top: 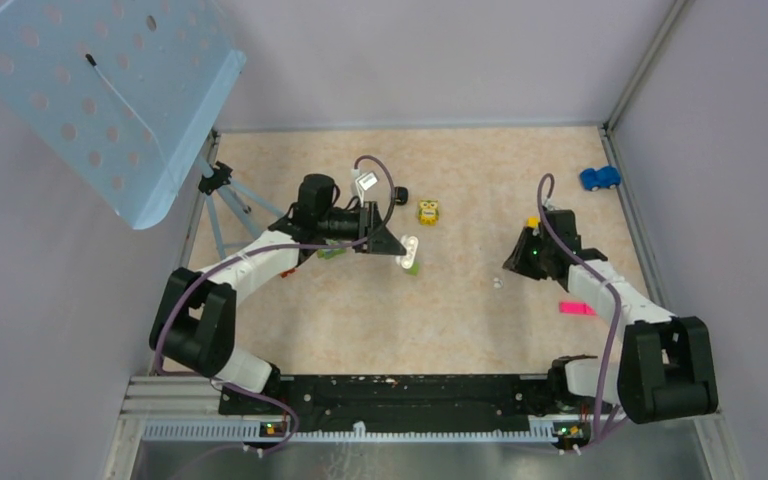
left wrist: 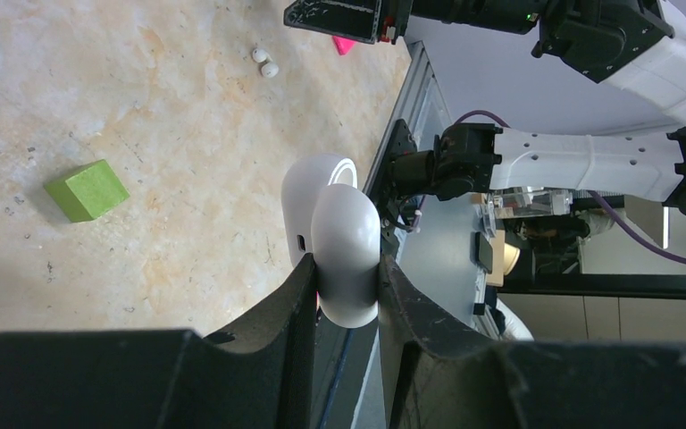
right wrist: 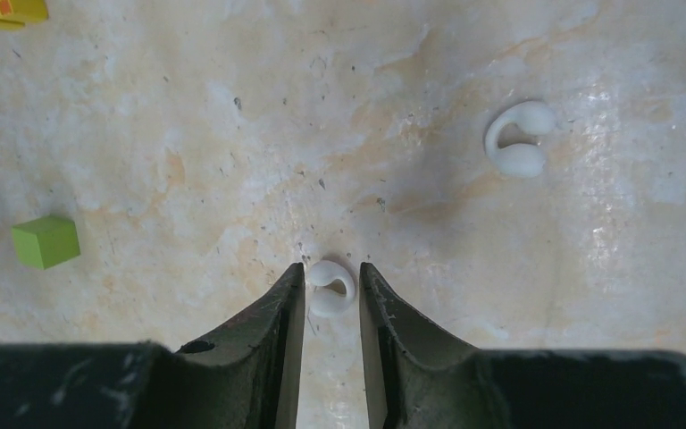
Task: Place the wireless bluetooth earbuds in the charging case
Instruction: Pick up the right earbud from the center of the board.
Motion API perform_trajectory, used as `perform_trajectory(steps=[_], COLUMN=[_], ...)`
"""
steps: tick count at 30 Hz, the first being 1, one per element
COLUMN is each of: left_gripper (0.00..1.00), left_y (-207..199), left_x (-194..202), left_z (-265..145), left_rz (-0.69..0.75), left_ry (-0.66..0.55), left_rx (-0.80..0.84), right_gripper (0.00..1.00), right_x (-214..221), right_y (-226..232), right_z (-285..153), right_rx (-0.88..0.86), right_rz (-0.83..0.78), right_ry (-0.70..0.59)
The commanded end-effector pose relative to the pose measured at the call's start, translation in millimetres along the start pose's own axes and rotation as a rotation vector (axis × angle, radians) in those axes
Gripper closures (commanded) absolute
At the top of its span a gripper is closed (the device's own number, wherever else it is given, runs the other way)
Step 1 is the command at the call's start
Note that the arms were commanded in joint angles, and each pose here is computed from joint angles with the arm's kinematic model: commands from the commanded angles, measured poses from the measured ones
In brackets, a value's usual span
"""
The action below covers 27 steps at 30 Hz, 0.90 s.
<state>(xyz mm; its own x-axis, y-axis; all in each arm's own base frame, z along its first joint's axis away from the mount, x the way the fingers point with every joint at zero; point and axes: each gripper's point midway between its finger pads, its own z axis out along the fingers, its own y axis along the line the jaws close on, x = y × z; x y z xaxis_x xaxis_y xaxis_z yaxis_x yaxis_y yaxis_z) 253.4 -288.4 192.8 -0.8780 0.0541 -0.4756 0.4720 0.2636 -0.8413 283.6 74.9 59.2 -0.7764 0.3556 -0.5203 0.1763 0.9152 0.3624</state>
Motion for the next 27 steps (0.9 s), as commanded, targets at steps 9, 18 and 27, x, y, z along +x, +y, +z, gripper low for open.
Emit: perform_trajectory(steps=[9, 18, 27], left_gripper=[1.0, 1.0, 1.0], left_y=[-12.3, -14.4, -16.5], left_x=[-9.3, -7.0, -7.1], left_z=[6.8, 11.4, 14.9], left_rz=[0.059, 0.058, 0.063], left_ry=[-0.007, 0.001, 0.004], left_rx=[0.042, 0.042, 0.041], right_gripper=[0.75, 0.76, 0.77], right_x=[23.1, 24.6, 34.3], right_y=[5.5, -3.2, -4.8], right_z=[15.0, 8.6, 14.5], right_rx=[0.001, 0.034, 0.022], right_rz=[-0.075, -0.051, -0.059], right_ry=[0.109, 0.061, 0.09])
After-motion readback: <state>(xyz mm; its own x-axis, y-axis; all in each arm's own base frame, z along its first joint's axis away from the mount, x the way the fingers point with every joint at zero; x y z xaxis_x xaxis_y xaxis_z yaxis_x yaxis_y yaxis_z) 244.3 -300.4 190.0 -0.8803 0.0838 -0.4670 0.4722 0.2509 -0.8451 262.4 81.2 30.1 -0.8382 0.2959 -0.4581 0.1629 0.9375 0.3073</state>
